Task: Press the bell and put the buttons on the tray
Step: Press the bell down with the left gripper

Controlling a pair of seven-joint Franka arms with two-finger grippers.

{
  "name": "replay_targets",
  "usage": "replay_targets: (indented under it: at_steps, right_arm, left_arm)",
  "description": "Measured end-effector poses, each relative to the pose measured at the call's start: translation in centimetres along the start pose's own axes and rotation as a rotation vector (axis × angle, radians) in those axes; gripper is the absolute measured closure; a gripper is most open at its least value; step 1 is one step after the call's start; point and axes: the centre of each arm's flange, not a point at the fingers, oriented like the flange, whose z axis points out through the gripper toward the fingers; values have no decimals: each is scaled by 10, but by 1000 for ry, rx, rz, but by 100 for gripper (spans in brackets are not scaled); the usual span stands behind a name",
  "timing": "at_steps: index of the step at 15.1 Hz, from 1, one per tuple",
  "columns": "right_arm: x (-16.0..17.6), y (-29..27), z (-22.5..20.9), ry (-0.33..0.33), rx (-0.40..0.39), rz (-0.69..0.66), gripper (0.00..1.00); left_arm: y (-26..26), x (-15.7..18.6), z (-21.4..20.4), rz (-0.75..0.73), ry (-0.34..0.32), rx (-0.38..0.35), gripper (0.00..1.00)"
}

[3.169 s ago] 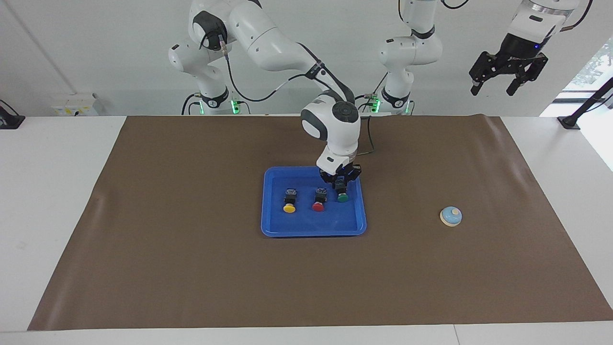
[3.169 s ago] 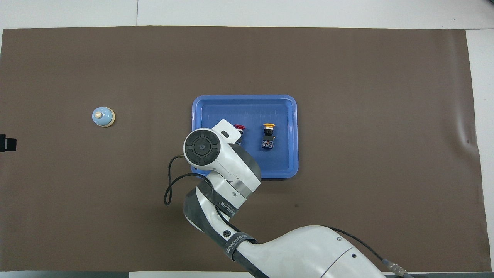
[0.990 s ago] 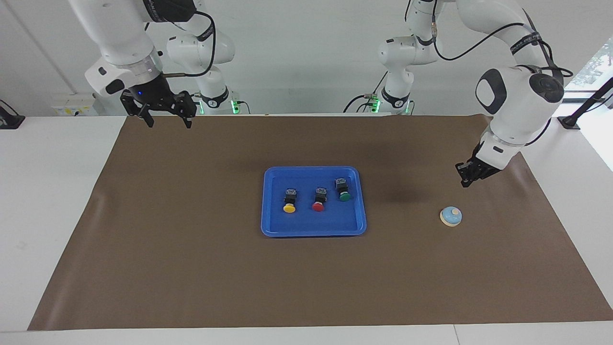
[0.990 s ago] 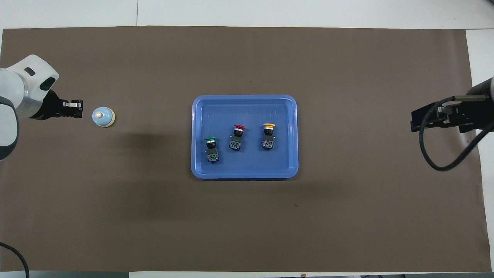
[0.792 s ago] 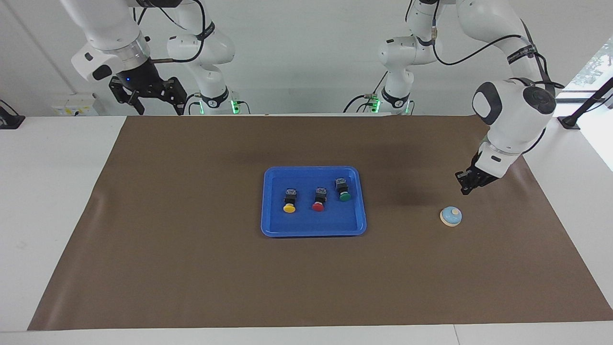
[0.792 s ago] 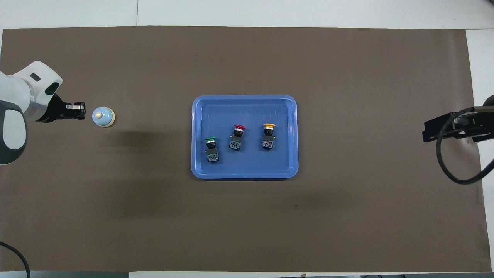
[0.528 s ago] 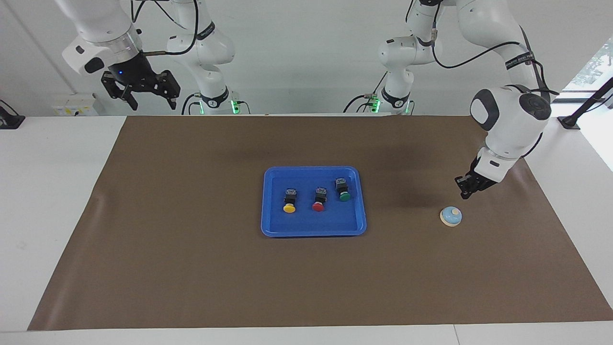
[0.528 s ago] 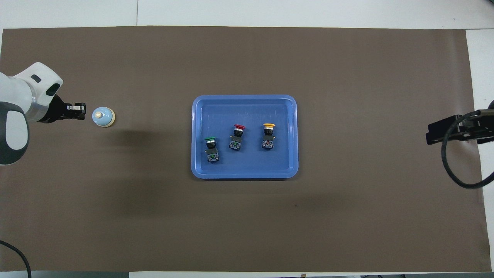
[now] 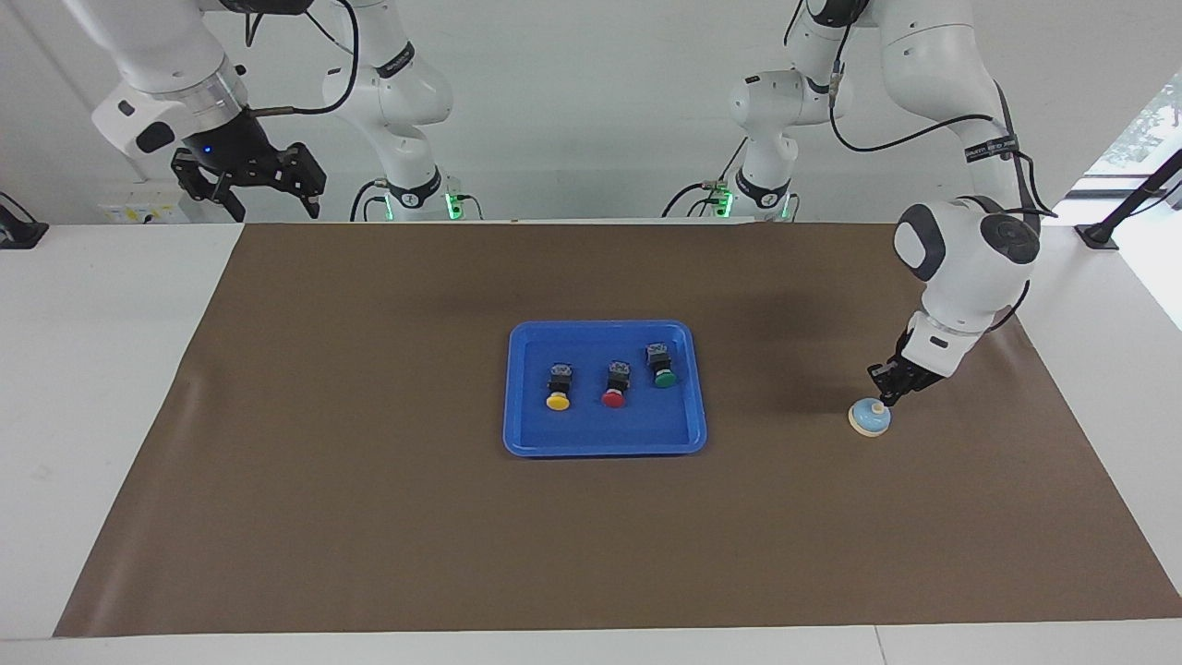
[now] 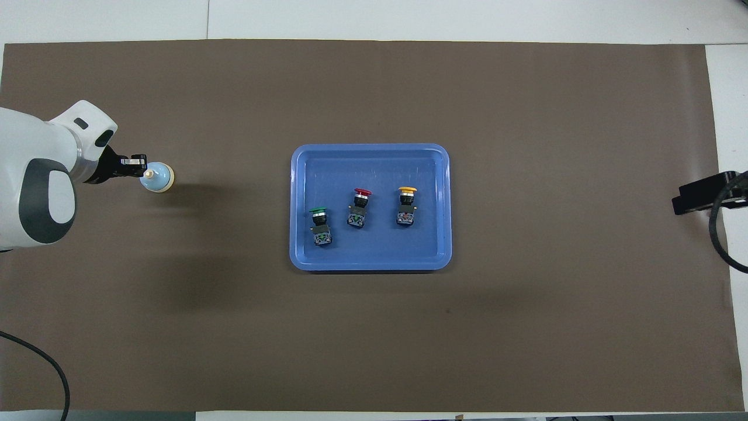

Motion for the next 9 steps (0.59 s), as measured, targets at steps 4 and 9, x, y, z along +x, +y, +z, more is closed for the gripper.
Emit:
replay_targets:
  at_steps: [4,9]
  right_arm:
    - [7,1,8,10,-1,0,0]
    - [7,1,5,14,-1,1,0]
  left_arm:
    - [0,2,8,3,8,3,99]
    - [-1,4,21,2,23,3,99]
